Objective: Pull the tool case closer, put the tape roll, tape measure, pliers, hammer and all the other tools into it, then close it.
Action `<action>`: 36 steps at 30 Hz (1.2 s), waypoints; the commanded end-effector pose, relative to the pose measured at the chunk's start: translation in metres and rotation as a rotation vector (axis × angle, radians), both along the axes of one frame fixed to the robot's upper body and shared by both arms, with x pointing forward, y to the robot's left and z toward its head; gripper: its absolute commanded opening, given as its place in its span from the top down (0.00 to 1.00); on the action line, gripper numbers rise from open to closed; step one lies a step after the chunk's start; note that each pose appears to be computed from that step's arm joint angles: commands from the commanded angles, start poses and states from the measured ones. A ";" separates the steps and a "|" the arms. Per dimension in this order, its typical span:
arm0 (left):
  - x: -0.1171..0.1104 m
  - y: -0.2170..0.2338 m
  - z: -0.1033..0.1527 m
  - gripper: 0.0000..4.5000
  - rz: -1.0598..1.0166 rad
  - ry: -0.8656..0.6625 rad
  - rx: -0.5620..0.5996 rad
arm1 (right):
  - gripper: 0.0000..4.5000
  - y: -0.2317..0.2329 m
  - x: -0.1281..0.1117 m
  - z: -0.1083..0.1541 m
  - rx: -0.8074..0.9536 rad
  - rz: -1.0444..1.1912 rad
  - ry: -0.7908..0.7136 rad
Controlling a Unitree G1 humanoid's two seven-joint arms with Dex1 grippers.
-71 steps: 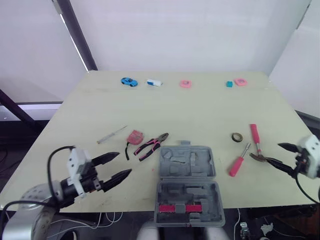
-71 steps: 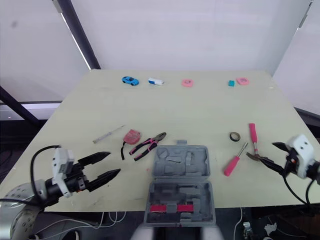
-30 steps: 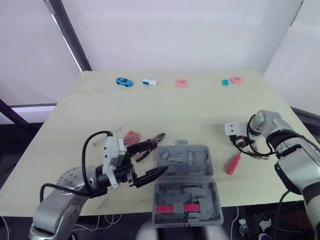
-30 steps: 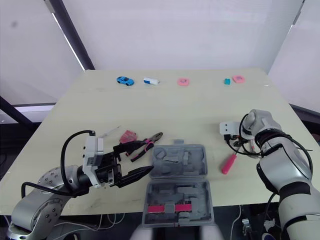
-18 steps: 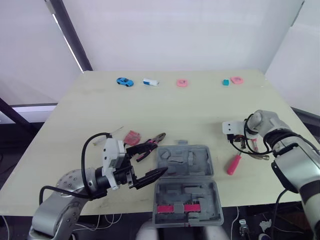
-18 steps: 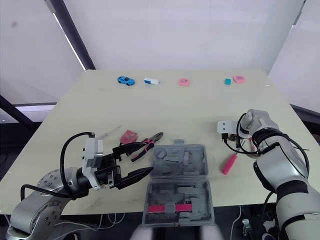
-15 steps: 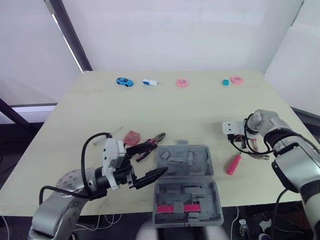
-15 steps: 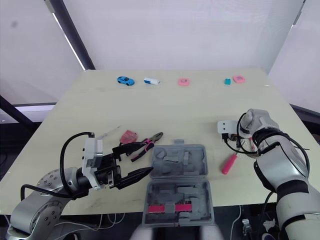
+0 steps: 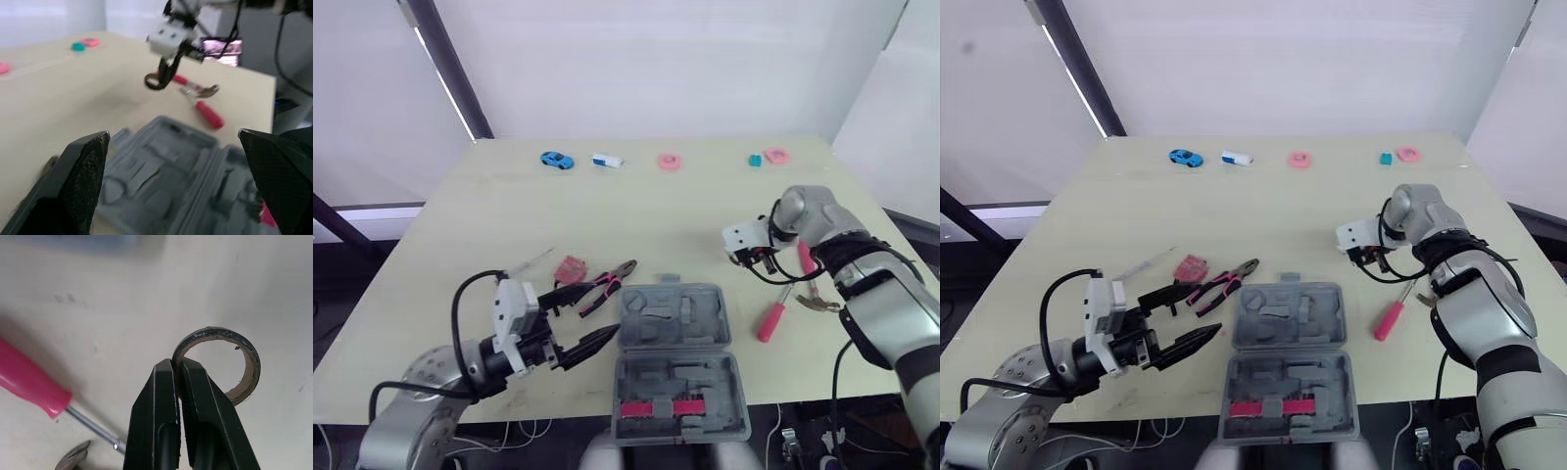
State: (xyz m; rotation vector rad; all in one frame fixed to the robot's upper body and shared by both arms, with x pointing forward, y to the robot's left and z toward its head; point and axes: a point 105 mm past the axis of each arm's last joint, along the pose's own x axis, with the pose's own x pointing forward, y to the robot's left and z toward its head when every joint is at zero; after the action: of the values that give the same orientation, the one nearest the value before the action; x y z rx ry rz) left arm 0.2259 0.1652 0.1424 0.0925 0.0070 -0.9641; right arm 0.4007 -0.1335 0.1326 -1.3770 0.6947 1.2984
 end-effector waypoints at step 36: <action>-0.023 0.052 -0.007 0.00 0.320 -0.012 -0.004 | 0.99 0.202 -0.068 -0.019 0.019 0.470 -0.029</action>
State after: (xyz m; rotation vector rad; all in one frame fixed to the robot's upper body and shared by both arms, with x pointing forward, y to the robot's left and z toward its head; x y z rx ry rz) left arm 0.2042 0.2235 0.1226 0.0565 0.0511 -0.6227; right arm 0.3342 0.0610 0.1044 -1.5733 0.3999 1.6419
